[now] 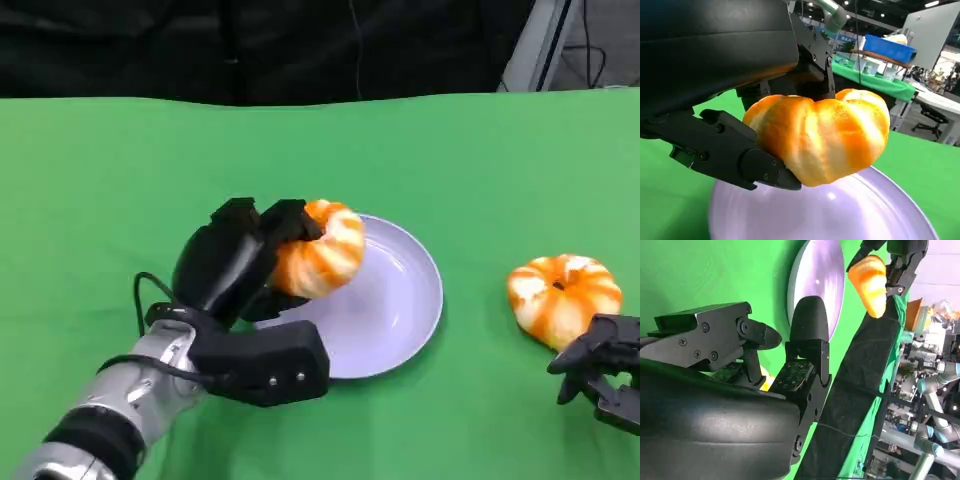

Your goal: Grasp the bread from the table and place it into the plate.

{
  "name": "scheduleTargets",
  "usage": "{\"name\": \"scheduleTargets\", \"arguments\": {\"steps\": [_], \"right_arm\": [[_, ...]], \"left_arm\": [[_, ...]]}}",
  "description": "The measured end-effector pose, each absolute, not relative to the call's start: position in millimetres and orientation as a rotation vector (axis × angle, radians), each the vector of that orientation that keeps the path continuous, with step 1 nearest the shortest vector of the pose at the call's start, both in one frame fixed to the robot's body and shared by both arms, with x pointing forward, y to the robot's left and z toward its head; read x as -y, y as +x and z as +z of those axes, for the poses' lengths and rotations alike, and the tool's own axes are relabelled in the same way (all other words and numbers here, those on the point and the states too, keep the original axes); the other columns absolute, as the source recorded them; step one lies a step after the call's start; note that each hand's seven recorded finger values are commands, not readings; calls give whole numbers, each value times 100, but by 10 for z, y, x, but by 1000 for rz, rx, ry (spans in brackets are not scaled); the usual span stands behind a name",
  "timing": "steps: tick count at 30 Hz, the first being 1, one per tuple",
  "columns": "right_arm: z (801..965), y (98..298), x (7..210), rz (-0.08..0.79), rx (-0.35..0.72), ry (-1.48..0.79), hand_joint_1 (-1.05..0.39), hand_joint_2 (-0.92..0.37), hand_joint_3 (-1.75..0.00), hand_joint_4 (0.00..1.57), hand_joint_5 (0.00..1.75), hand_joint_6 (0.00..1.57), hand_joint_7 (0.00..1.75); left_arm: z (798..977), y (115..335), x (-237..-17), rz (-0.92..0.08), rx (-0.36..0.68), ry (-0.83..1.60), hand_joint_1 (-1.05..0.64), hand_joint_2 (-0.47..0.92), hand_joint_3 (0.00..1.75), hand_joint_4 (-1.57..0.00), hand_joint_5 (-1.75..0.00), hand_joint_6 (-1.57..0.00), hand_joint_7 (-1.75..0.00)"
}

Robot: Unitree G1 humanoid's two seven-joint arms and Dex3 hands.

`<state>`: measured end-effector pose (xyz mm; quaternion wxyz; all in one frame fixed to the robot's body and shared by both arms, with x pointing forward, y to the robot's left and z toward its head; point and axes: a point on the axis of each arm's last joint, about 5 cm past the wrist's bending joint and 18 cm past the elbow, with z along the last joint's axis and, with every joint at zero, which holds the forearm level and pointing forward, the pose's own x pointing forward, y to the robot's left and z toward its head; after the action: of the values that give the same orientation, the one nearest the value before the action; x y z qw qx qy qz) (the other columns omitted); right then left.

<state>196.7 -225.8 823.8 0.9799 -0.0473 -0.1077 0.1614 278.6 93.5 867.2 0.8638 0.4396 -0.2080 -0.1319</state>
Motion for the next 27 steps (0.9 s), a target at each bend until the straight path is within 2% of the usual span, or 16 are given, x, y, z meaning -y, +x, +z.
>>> {"name": "scheduleTargets", "arguments": {"steps": [11, 27], "right_arm": [[8237, 1969, 2248, 323, 216, -97, 9, -85, -59, 87, 137, 97, 91], [8236, 1971, 2232, 323, 218, -99, 9, -83, -62, 87, 137, 96, 91]], "left_arm": [[8707, 2837, -829, -319, 433, 917, -11, 92, 25, -44, -175, -50, -148], [8624, 2813, -754, -375, 360, 939, -11, 92, 27, -42, -175, -50, -147]]}}
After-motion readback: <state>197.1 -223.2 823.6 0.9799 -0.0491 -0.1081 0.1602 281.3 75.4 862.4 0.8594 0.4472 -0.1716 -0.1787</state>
